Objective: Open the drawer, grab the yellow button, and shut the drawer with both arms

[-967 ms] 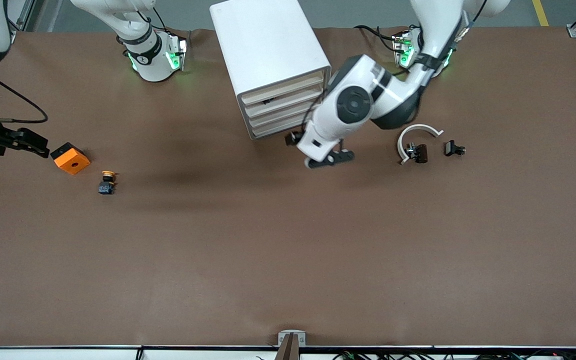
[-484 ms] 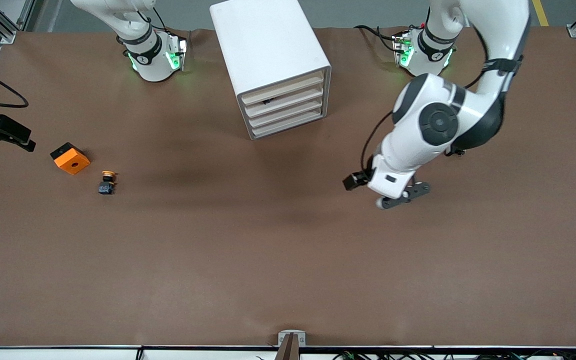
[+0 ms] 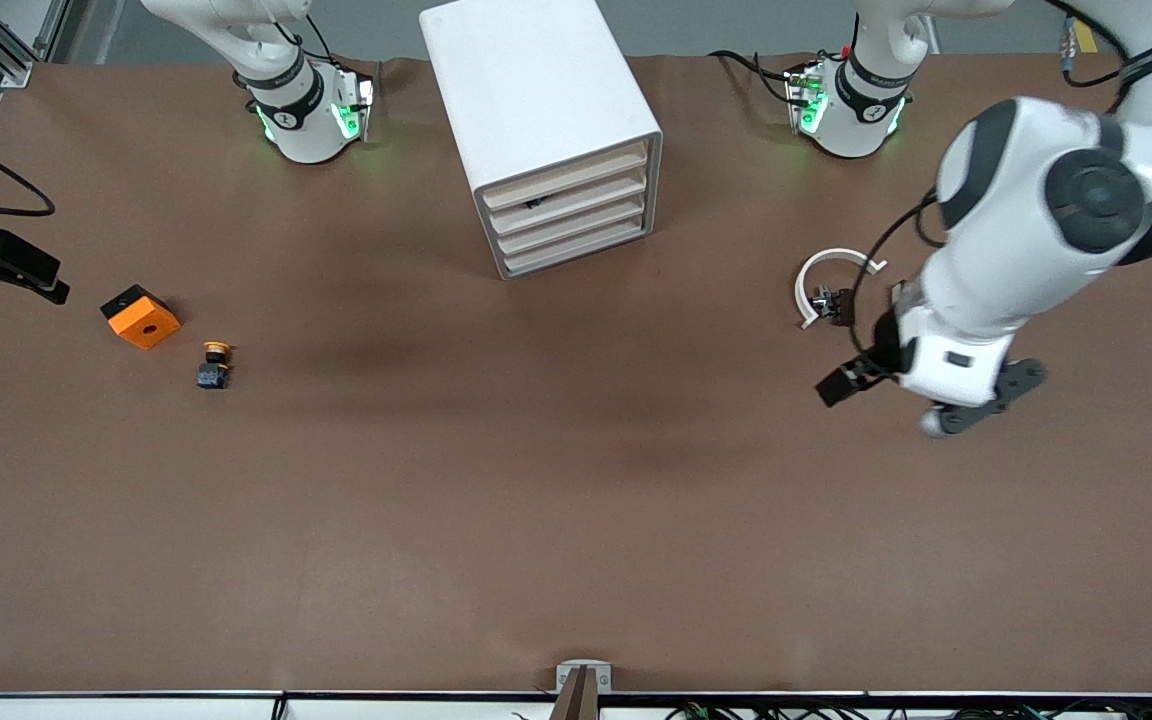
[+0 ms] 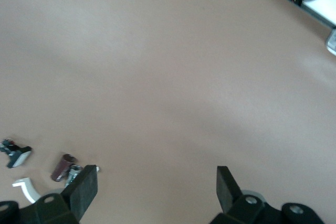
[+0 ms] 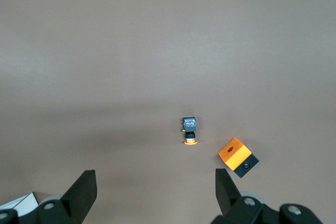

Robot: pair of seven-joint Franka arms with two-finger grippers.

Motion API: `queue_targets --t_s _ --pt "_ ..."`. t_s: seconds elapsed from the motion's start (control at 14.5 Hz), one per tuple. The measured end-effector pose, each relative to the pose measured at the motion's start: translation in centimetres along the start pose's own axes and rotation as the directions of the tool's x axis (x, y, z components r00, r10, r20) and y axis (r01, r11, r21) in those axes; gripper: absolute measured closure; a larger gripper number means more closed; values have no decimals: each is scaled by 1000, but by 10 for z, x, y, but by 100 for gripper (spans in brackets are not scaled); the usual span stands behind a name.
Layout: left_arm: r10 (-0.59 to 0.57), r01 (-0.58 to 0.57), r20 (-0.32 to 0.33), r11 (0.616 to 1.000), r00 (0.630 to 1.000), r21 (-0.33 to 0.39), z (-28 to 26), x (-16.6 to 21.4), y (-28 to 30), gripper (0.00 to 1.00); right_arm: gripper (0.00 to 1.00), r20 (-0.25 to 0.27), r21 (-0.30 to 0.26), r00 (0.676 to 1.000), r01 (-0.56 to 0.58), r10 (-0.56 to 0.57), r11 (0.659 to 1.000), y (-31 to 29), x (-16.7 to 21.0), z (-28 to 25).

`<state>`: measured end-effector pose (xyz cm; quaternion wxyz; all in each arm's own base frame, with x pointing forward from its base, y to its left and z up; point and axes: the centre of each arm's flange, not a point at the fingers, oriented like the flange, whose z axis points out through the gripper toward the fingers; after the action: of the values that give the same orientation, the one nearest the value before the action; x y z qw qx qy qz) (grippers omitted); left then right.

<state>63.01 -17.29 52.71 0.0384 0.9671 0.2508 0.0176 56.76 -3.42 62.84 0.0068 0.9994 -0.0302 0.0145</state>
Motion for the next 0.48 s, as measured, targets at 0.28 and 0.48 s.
queue_targets --t_s 0.28,0.48 --pt "15 -16 14 1000 1000 21 -31 34 -46 0 0 -3 0 1000 -1 1 1000 0 0 -1" --pt "82 -83 26 996 996 33 -49 43 -70 0 0 -3 0 1000 -1 1 1000 0 0 -2"
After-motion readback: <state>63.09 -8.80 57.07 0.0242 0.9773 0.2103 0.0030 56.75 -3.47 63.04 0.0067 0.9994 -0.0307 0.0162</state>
